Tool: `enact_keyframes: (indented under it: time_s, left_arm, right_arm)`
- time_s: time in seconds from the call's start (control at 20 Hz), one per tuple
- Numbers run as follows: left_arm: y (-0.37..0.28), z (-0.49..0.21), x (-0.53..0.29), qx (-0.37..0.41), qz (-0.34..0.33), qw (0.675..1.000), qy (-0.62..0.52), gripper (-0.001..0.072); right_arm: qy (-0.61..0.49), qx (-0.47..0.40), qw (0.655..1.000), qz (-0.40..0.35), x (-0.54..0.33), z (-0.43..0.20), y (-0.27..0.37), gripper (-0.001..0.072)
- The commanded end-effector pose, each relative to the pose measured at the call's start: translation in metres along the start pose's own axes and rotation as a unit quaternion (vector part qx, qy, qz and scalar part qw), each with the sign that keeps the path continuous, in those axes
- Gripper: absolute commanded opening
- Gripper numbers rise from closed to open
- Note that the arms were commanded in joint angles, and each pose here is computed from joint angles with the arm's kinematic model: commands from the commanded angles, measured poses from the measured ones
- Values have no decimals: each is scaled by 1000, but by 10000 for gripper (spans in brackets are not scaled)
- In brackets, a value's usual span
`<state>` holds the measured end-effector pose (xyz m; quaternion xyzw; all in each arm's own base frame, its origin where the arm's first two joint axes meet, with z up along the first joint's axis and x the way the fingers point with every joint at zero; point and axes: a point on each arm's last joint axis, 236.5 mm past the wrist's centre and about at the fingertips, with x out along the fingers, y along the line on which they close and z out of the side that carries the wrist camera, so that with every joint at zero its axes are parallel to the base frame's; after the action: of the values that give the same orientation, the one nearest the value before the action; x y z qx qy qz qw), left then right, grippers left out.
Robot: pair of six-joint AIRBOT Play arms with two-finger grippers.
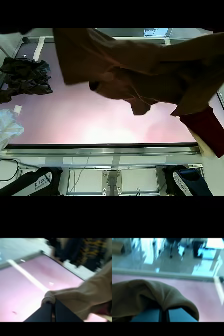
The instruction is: Fold the shirts.
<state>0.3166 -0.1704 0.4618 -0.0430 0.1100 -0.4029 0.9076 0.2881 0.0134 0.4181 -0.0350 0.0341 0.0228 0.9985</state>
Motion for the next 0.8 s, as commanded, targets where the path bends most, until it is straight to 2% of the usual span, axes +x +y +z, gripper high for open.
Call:
enact_keyframes:
  time_s: [0.0,0.15,0.3,0.45,0.6,0.65,0.7,0.75]
  left_arm:
    - [60,7,-44,-25,194,980,-19,9]
    - [135,-53,-27,-104,276,955,43,8]
    - [187,-116,30,-156,273,945,93,9]
    - [240,-179,107,-171,273,938,126,9]
    - [288,-225,175,-201,281,934,96,10]
    - [298,-238,194,-216,278,933,80,22]
    - [304,-245,210,-235,272,931,61,209]
    - [309,-245,218,-257,268,928,36,544]
  right_arm:
    - [-14,-14,1000,-18,14,5,-9,27]
    - [167,8,986,23,97,-98,14,26]
    - [360,53,923,124,152,-228,71,28]
    - [393,124,894,175,213,-299,113,29]
    - [361,150,908,148,271,-342,122,35]
    - [338,156,918,136,288,-346,121,95]
    - [311,161,928,123,301,-343,117,271]
    - [278,165,940,110,312,-332,110,423]
